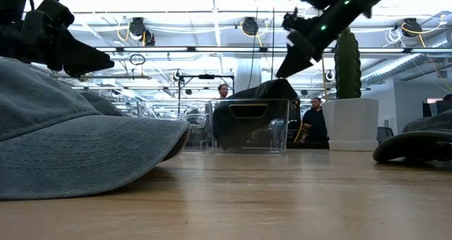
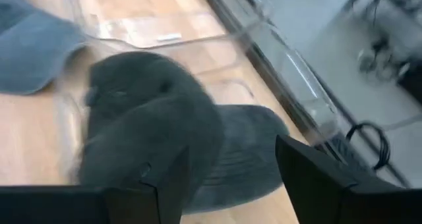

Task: Pick & Place hat
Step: Put the top black cap into the left transparent bin

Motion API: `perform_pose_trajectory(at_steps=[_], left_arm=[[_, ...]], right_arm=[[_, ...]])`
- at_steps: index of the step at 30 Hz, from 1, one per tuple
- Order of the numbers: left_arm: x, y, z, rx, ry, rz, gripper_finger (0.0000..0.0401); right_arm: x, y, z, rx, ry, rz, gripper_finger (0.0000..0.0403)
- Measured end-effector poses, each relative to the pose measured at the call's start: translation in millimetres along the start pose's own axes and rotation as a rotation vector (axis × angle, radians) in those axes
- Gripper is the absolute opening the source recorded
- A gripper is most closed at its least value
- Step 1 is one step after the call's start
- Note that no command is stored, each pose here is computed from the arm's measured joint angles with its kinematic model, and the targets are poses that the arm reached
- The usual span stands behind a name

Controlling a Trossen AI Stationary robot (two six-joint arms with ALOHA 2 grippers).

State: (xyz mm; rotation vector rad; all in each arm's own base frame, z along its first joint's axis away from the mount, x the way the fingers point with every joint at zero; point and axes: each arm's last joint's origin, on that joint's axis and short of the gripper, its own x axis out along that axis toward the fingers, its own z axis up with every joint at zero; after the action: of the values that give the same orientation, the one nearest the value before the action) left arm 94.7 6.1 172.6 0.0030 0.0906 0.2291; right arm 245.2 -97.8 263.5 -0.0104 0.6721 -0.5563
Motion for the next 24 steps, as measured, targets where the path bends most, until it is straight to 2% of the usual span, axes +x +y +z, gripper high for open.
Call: perform_pose_trajectory(at_steps=[3, 6, 9, 13, 19, 22, 24], left_arm=[[0, 0, 0, 0.0, 0.0, 0.0, 0.0191], [0, 0, 0, 0.0, 0.0, 0.0, 0.0191], [0, 0, 0, 0.0, 0.0, -0.001, 0.0191], [0, 0, 0, 0.0, 0.0, -0.001, 0.0191], [0, 0, 0, 0.0, 0.0, 0.0, 0.0191], [0, 0, 0, 0.0, 0.0, 0.0, 0.0191], [0, 0, 0, 0.0, 0.0, 0.0, 0.0191]], right_arm=[[9, -19, 6, 0.056, 0.075, 0.021, 0.0205], [16, -34, -3, 0.233, 0.171, 0.11, 0.0208], [19, -46, -11, 0.385, 0.193, 0.197, 0.0213], [26, -55, -28, 0.557, 0.227, 0.198, 0.0214], [37, -58, -42, 0.682, 0.207, 0.283, 0.0208], [43, -59, -39, 0.69, 0.155, 0.325, 0.0208], [47, -59, -44, 0.691, 0.187, 0.307, 0.0207]])
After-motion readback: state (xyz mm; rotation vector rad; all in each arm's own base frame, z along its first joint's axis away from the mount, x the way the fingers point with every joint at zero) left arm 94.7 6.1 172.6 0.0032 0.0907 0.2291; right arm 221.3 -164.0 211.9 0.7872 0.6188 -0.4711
